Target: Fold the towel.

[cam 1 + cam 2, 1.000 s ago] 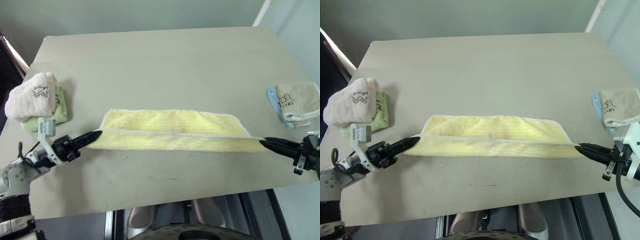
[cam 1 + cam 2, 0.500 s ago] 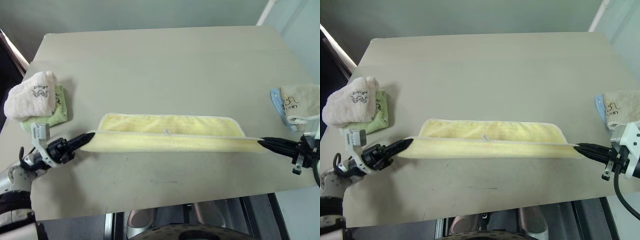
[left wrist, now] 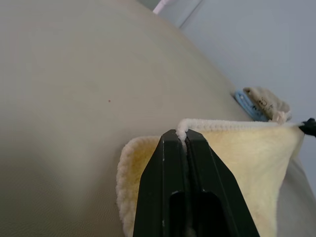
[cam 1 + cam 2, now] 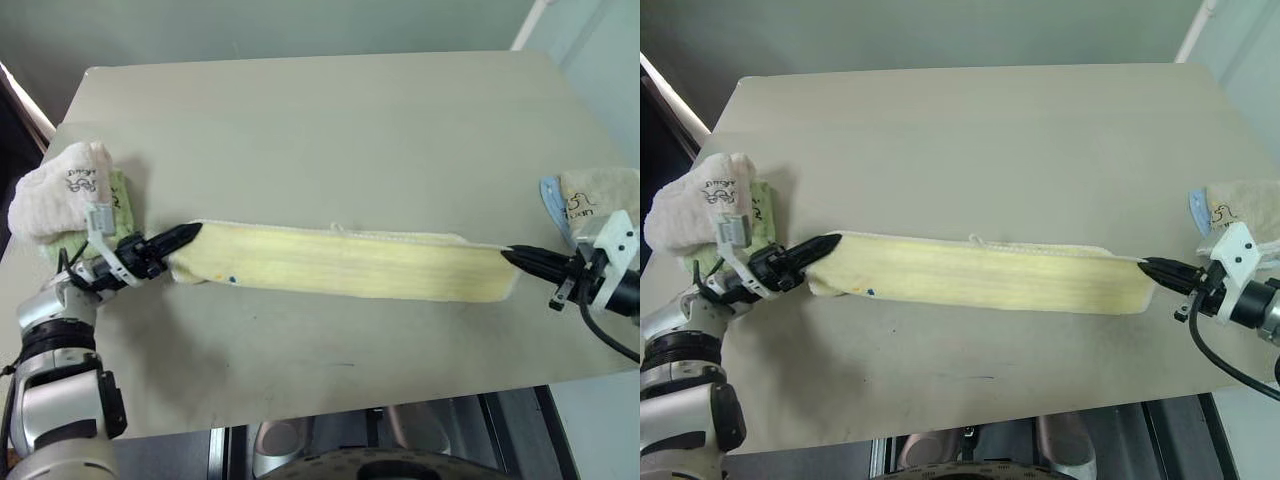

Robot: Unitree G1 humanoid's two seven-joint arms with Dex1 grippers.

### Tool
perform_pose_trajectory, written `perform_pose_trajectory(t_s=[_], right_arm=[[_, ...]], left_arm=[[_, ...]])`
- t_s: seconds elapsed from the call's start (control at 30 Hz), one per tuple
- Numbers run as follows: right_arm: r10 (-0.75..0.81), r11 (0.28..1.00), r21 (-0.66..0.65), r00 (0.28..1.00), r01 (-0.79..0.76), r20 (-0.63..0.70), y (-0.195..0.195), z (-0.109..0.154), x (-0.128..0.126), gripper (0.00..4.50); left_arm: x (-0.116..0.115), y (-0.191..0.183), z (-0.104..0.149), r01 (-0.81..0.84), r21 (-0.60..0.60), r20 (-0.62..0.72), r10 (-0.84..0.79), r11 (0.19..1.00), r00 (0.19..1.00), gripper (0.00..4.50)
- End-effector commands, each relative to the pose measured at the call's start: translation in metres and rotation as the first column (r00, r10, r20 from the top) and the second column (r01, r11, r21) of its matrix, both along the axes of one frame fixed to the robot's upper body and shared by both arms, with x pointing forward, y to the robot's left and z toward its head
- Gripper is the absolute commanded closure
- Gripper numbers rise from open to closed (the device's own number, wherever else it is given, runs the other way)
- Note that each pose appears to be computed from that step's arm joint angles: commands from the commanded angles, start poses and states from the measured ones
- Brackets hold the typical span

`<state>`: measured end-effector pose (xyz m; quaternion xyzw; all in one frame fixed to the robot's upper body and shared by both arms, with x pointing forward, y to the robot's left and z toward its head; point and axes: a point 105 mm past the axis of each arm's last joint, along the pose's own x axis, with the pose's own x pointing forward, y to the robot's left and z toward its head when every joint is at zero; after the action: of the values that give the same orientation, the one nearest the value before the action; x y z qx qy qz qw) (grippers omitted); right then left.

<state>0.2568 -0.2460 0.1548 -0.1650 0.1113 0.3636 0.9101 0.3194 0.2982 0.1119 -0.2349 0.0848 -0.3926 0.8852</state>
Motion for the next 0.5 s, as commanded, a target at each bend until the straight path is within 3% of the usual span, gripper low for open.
perform_pose_trajectory(t_s=[0.03,0.5], right_arm=[[-0.076,0.997,-0.012,0.994,0.077,0.075,-0.008,0.006,0.017,4.5],[-0.039,0.999,-0.005,0.996,0.039,0.083,0.008,-0.013,0.045,4.5]], left_arm=[[0.006,-0.002,0.01,-0.011,0.018,0.039,0.011,1.0,0.999,4.48],[0.026,-0.024,0.015,-0.016,0.023,0.05,0.015,1.0,0.999,4.48]])
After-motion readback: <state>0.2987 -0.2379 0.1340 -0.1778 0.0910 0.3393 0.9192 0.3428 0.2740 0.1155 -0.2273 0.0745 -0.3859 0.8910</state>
